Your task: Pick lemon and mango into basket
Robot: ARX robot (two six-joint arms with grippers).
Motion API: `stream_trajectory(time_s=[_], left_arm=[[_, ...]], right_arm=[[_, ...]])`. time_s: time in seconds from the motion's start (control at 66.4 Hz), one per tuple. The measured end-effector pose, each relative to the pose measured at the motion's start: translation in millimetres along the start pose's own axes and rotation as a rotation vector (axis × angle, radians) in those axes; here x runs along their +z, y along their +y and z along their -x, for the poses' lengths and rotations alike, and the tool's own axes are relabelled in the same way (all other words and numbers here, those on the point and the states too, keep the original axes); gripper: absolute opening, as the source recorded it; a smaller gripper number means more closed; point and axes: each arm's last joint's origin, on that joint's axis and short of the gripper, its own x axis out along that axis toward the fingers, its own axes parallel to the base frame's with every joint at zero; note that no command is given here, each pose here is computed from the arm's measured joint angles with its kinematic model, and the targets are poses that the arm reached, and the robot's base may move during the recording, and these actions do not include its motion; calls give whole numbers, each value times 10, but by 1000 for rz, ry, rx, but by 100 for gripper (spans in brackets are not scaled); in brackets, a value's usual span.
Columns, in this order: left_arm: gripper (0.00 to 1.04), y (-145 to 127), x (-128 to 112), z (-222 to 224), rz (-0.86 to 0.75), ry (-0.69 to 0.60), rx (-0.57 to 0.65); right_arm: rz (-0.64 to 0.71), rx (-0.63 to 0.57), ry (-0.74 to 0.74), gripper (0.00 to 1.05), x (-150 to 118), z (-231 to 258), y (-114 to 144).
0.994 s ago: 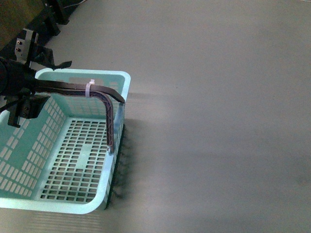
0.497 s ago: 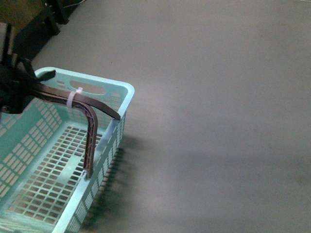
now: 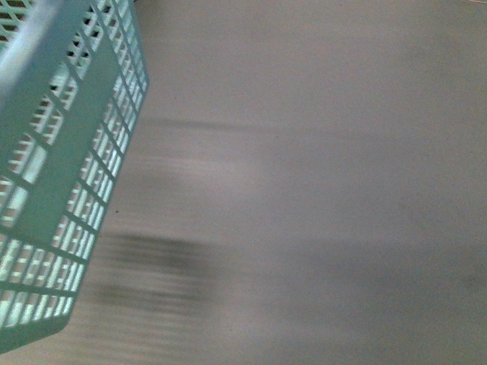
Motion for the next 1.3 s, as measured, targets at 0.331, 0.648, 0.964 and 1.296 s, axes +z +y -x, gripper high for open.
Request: stream_trajectory(time_s=[0.331, 0.648, 0.964, 1.296], left_arm=[[15, -177, 14, 483, -48, -19, -19], [15, -173, 16, 482, -61, -21, -14], [15, -172, 17, 481, -62, -23, -13], [15, -179, 17, 485, -64, -21, -16]], right_arm=[[0, 0, 0, 96, 0, 0, 0], [0, -1, 0, 96, 0, 0, 0], [0, 0, 0, 96, 0, 0, 0], [1, 0, 0, 96, 0, 0, 0]])
